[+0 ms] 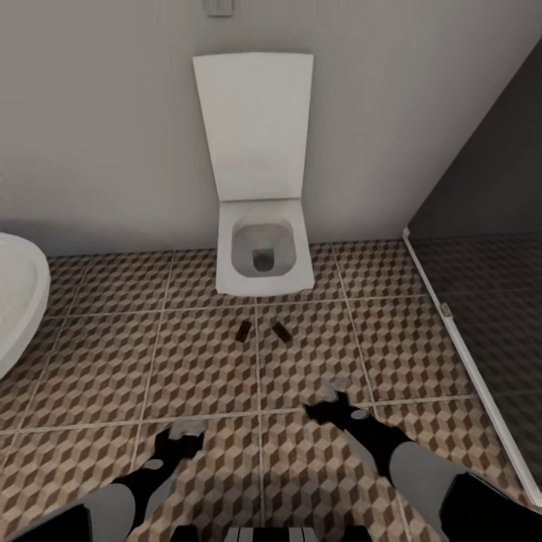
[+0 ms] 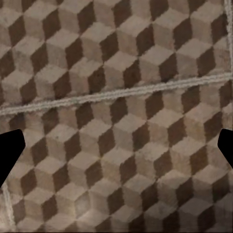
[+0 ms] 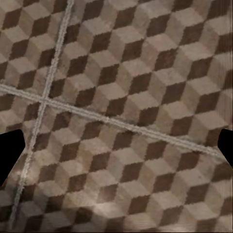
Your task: Take the four mousetraps from the cabinet in the bathroom and place them on the bathroom floor. Make sure all four end up on the same floor surface, and ensure that at least two of them are either under or directly next to the same bathroom sink.
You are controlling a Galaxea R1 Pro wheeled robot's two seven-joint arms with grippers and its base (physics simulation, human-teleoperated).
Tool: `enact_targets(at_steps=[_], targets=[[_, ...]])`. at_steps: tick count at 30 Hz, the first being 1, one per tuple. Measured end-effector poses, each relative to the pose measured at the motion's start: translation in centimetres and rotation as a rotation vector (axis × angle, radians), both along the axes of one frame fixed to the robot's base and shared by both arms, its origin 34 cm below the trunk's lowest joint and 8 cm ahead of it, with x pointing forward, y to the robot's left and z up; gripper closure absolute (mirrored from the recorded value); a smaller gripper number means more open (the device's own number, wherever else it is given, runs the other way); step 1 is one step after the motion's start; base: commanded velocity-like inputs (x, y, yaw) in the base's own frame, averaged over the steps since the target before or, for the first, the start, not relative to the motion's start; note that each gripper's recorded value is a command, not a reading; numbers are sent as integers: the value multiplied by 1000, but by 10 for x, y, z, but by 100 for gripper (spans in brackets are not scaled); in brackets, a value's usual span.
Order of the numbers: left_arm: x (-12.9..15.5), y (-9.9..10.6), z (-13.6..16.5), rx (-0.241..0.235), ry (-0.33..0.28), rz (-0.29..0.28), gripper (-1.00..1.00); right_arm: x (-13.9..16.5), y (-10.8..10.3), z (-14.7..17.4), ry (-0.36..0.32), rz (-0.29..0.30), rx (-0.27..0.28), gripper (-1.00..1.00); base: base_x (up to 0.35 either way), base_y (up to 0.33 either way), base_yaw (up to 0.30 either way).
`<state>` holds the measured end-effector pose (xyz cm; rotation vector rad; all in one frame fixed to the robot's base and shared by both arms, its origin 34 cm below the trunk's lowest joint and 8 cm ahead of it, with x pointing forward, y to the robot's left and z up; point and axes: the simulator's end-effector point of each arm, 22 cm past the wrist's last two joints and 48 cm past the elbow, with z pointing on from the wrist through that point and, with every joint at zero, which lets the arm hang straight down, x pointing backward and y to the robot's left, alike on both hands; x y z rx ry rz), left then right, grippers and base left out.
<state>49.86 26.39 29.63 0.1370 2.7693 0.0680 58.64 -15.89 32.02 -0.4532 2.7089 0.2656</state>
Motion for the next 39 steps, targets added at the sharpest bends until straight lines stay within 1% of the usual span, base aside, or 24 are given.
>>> enact_targets(at_steps=[4, 8, 10, 13, 18, 22, 24, 32, 36, 39], targets=[[-14, 13, 6, 24, 17, 1, -100, -6, -17, 3, -5, -7, -23, -100, 0, 0, 0], [-34, 20, 12, 37, 38, 1, -100, -11, -37, 7, -27, -16, -49, -100, 0, 0, 0], [-41, 24, 16, 41, 28, 1, -100, -14, -47, 10, -46, -20, -61, -100, 0, 0, 0], [-41, 29, 24, 46, 3, 0, -100, -25, -52, 13, -47, -21, -67, -100, 0, 0, 0], [-46, 38, 35, 57, -16, -2, -100, -63, -56, 14, -10, -20, -71, -100, 0, 0, 0], [-57, 46, 43, 66, -10, -3, -100, -84, -56, 19, -1, -20, -66, -100, 0, 0, 0], [-67, 51, 47, 72, 1, -1, -100, -99, -55, 22, -6, -19, -57, -100, 0, 0, 0], [-84, 59, 61, 82, 20, 1, -100, -132, -49, 38, -20, -22, -32, -100, 0, 0, 0], [-87, 60, 68, 83, 21, 1, -100, -145, -48, 45, -12, -23, -28, -100, 0, 0, 0], [-85, 59, 74, 80, 11, 1, -100, -151, -47, 50, -7, -25, -26, -100, 0, 0, 0]])
